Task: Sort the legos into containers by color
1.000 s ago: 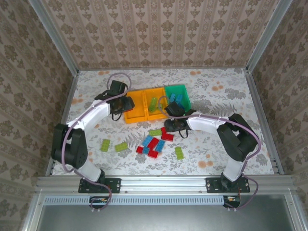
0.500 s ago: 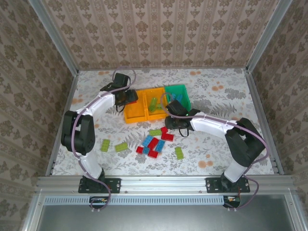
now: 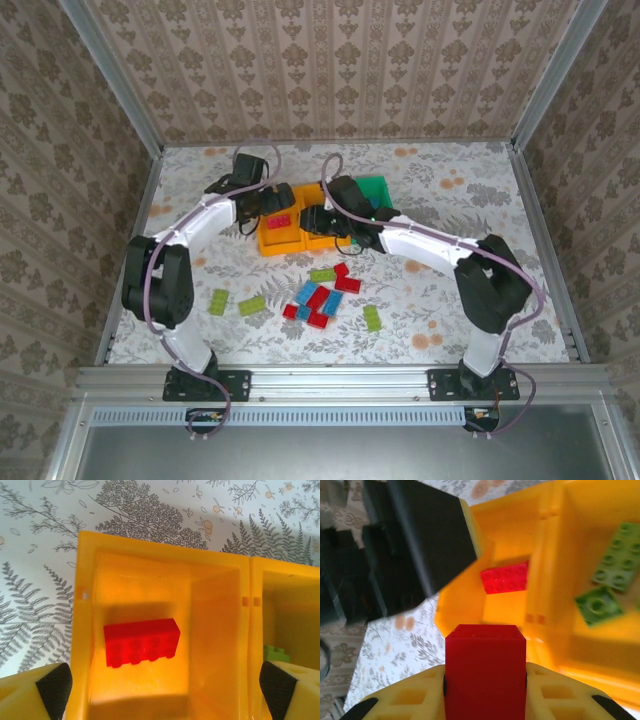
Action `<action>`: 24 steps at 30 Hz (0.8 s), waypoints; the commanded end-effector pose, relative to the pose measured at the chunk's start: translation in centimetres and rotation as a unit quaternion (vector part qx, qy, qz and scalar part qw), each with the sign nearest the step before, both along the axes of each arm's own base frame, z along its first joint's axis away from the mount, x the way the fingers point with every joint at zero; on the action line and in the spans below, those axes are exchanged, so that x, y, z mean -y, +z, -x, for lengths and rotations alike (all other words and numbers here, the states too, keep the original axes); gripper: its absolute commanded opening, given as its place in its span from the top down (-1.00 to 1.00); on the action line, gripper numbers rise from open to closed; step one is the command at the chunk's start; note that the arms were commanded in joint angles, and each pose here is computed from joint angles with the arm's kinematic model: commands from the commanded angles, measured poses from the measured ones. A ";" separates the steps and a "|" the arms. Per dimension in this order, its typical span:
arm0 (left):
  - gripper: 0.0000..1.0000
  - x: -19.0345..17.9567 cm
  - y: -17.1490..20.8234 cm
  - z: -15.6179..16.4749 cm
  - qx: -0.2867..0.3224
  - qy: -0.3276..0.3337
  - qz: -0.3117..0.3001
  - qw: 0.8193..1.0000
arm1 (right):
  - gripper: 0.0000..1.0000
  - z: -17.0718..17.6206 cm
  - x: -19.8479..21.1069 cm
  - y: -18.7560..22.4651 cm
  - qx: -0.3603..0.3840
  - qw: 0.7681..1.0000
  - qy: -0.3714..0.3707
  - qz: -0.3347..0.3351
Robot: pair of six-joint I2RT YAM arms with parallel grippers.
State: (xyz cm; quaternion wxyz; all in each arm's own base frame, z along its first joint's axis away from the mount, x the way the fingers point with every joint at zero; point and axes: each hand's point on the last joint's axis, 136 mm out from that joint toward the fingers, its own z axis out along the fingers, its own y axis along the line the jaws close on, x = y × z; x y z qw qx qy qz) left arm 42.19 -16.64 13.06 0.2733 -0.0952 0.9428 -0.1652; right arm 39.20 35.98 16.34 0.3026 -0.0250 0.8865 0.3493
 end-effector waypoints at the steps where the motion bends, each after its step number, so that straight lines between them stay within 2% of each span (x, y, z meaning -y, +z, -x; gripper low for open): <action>1: -1.00 -1.8 3.1 1.1 0.030 0.021 0.006 0.999 | 0.34 -0.8 -3.2 1.0 -0.008 0.999 0.021 -0.046; 6: -1.00 -7.2 2.7 4.5 0.023 0.084 -0.009 0.996 | 0.34 -2.0 -4.4 -1.2 -0.043 0.998 0.008 -0.037; 11: -1.00 -12.5 0.9 9.7 -0.010 0.138 -0.042 0.989 | 0.30 -2.5 -5.2 -3.1 -0.070 0.997 0.004 -0.032; 14: -1.00 -13.7 -0.5 13.0 -0.038 0.147 -0.063 0.986 | 0.22 -2.7 -5.4 -4.1 -0.083 0.996 0.002 -0.017; 18: -1.00 -14.2 -2.4 16.6 -0.069 0.163 -0.061 0.982 | 0.10 -2.9 -5.6 -4.7 -0.089 0.996 0.000 -0.011; 22: -1.00 -14.6 -3.9 20.1 -0.098 0.174 -0.062 0.978 | -0.19 -2.9 -5.6 -4.4 -0.088 0.996 0.001 -0.009; 24: -1.00 -14.6 -4.6 21.7 -0.112 0.170 -0.071 0.976 | -0.27 -2.8 -5.5 -3.9 -0.086 0.996 0.003 -0.011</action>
